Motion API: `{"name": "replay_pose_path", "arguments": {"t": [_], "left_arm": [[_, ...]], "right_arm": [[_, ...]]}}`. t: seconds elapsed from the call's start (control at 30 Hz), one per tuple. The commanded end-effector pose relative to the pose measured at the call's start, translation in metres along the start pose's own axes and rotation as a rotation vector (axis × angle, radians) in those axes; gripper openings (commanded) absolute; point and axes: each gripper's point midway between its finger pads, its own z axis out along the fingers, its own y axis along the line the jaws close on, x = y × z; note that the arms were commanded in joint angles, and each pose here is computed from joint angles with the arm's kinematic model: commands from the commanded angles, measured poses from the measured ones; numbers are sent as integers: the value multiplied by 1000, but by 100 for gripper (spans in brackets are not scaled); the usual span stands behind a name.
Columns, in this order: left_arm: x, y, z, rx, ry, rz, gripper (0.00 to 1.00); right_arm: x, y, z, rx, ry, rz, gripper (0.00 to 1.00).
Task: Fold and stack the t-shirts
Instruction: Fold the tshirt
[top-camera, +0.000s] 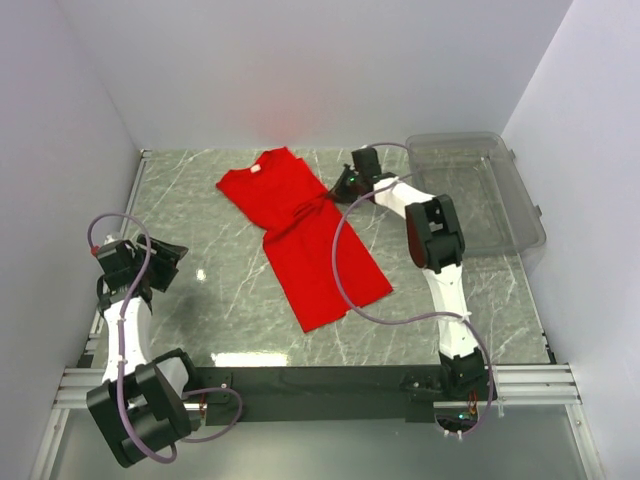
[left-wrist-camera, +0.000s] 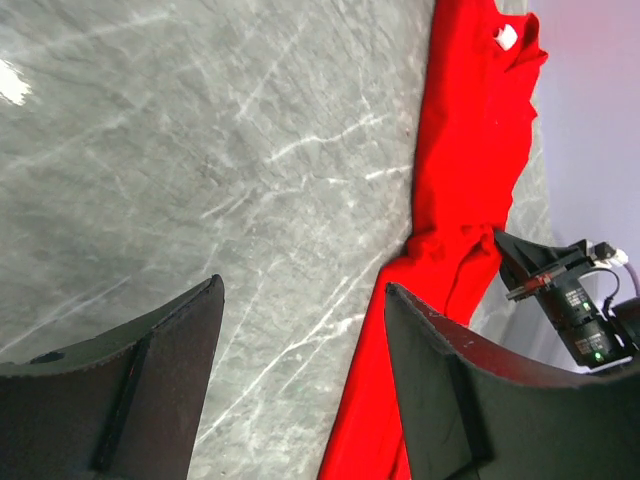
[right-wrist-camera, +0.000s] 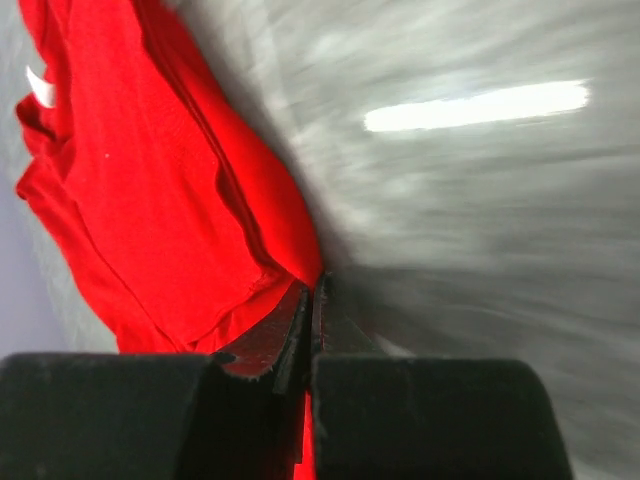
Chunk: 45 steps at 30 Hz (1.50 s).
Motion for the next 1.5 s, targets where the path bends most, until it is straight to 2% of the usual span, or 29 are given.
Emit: {"name": "replay_pose_path", "arguments": {"t": [0.0, 0.03, 0.07, 0.1, 0.13, 0.17, 0.33, 0.43, 0.47, 0.5, 0.53, 0.57, 0.63, 0.7, 0.73, 0.77, 0.83, 0.87, 1.0, 1.1, 1.2, 1.23, 1.3, 1.33, 1.4, 1.47], "left_arm": [[2, -13, 3, 83, 18, -1, 70], [6, -15, 5, 102, 40, -3, 70], [9, -16, 6, 112, 57, -1, 70], [14, -18, 6, 126, 78, 1, 70], [18, -18, 8, 133, 95, 4, 70], [28, -21, 8, 152, 135, 12, 70], [71, -28, 7, 179, 248, 23, 70], [109, -32, 4, 206, 319, 39, 70], [128, -37, 0, 218, 367, 23, 70], [140, -29, 2, 198, 377, 12, 70], [147, -34, 1, 207, 384, -28, 69], [171, -30, -4, 200, 442, -14, 69], [187, -33, -2, 189, 458, -57, 68], [214, -39, -9, 193, 522, -26, 68], [222, -36, -3, 153, 523, -29, 68], [237, -48, -9, 165, 562, 6, 68], [256, -38, 0, 73, 591, 37, 67], [269, -49, -3, 78, 621, 62, 67], [308, -33, 1, -65, 682, 118, 63], [332, -26, -2, -111, 733, 145, 60], [349, -19, -7, -151, 765, 181, 50], [353, -18, -8, -156, 771, 188, 40], [359, -18, -12, -156, 781, 203, 28], [361, -18, -15, -155, 784, 214, 15], [358, -17, -20, -164, 773, 230, 7], [357, -14, -26, -173, 775, 251, 4]], "right_arm": [[-31, 2, -24, 30, -106, -29, 0], [-29, 1, -24, 32, -99, -33, 0], [-30, 2, -25, 28, -98, -52, 4], [-26, 5, -24, 21, -79, -68, 18], [-28, 10, -26, 18, -77, -91, 25], [-29, 14, -28, 18, -75, -137, 38], [-43, 39, -71, 10, -121, -307, 55], [-44, 54, -106, -14, -121, -484, 61], [-43, 57, -116, -36, -112, -593, 64], [-44, 74, -140, -90, -128, -676, 65], [-23, 69, -147, -134, -59, -744, 65], [-19, 67, -157, -153, -55, -885, 67], [-1, 62, -181, -186, -41, -964, 67], [8, 64, -208, -228, -58, -1061, 67], [23, 47, -208, -214, -19, -1057, 67], [30, 44, -214, -226, -8, -1082, 67], [42, 39, -230, -235, 4, -1080, 67], [46, 37, -235, -241, 3, -1083, 67], [53, 40, -268, -259, -54, -1068, 67], [52, 44, -286, -264, -95, -1058, 67], [49, 44, -298, -267, -118, -1037, 67], [48, 42, -301, -269, -120, -1026, 67], [48, 40, -305, -271, -128, -1016, 67], [47, 38, -307, -275, -129, -1006, 67], [48, 36, -309, -277, -132, -1002, 67], [49, 35, -312, -281, -135, -1001, 66]]}}
